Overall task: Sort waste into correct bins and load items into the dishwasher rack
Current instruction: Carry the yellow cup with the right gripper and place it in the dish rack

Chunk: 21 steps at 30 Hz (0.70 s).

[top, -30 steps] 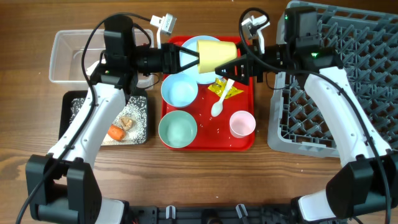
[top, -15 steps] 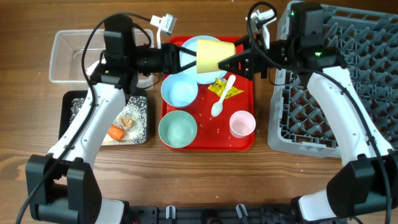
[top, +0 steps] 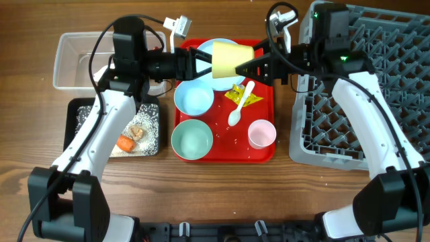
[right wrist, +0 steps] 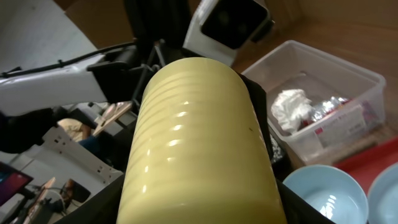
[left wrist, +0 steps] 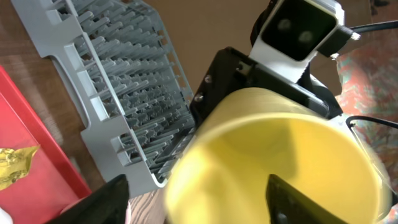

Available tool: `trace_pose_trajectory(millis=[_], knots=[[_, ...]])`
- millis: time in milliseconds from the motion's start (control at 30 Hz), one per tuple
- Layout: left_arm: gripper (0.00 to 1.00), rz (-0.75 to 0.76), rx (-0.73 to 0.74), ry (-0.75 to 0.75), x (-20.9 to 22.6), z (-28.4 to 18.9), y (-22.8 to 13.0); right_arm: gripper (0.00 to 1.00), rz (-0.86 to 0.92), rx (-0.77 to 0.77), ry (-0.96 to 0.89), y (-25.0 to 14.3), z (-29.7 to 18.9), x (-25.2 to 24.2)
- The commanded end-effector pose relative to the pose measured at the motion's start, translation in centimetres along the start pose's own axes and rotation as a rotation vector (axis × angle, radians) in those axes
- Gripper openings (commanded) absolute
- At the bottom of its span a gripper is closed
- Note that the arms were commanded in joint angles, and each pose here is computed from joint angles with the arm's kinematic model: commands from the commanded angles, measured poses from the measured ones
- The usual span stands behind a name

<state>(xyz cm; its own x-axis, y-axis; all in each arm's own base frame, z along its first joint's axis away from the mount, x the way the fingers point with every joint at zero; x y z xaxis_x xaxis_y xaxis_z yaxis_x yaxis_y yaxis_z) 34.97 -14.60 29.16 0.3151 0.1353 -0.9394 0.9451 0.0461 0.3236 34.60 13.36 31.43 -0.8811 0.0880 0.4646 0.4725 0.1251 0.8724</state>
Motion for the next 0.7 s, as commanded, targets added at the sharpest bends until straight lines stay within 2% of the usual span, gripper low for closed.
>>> trace_pose_trajectory(millis=[0,67,167,333,400,500,600,667], knots=[[0.74,0.024,0.001,-0.008,-0.7,-0.2,0.1,0.27,0.009,0.033,-0.127,-0.3,-0.3,-0.8],[0.80,-0.007,-0.008,0.016,-0.2,-0.2,-0.1,0.27,0.044,0.063,-0.225,-0.8,-0.7,-1.6],[0.84,-0.060,-0.032,0.062,0.4,-0.2,-0.2,0.28,0.077,0.057,-0.277,-1.1,-2.2,-2.2],[0.85,-0.042,-0.041,0.076,0.6,-0.2,-0.1,0.28,0.138,0.024,-0.354,-1.4,-5.6,-2.8],[0.85,-0.070,-0.078,0.129,1.2,-0.3,0.0,0.28,0.182,0.037,-0.435,-1.9,-6.9,-3.0],[0.86,-0.204,-0.210,0.371,4.0,-1.0,-0.2,0.27,0.274,0.075,-0.617,-2.1,-8.3,-2.4],[0.86,-0.367,-0.336,0.769,7.6,-2.8,-1.9,0.27,0.317,0.125,-0.825,-1.0,-10.0,0.6],[0.87,-0.393,-0.337,0.856,8.1,-2.9,-2.6,0.27,0.329,0.151,-0.902,-1.0,-10.7,2.3]])
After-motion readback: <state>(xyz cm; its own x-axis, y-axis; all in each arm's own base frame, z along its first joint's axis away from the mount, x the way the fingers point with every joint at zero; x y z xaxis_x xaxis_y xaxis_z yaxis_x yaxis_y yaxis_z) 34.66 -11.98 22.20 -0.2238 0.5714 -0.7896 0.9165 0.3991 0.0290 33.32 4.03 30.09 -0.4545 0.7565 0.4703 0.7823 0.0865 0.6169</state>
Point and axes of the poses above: each gripper's point midway between its finger pads, its own z axis out along the fingers, its own x axis along the line the jaws close on, y = z × x, the point moved 9 cm from there along -z, back along the fingers, and after that the axes turned 8 degrees about -z, right-handed, at the moved point
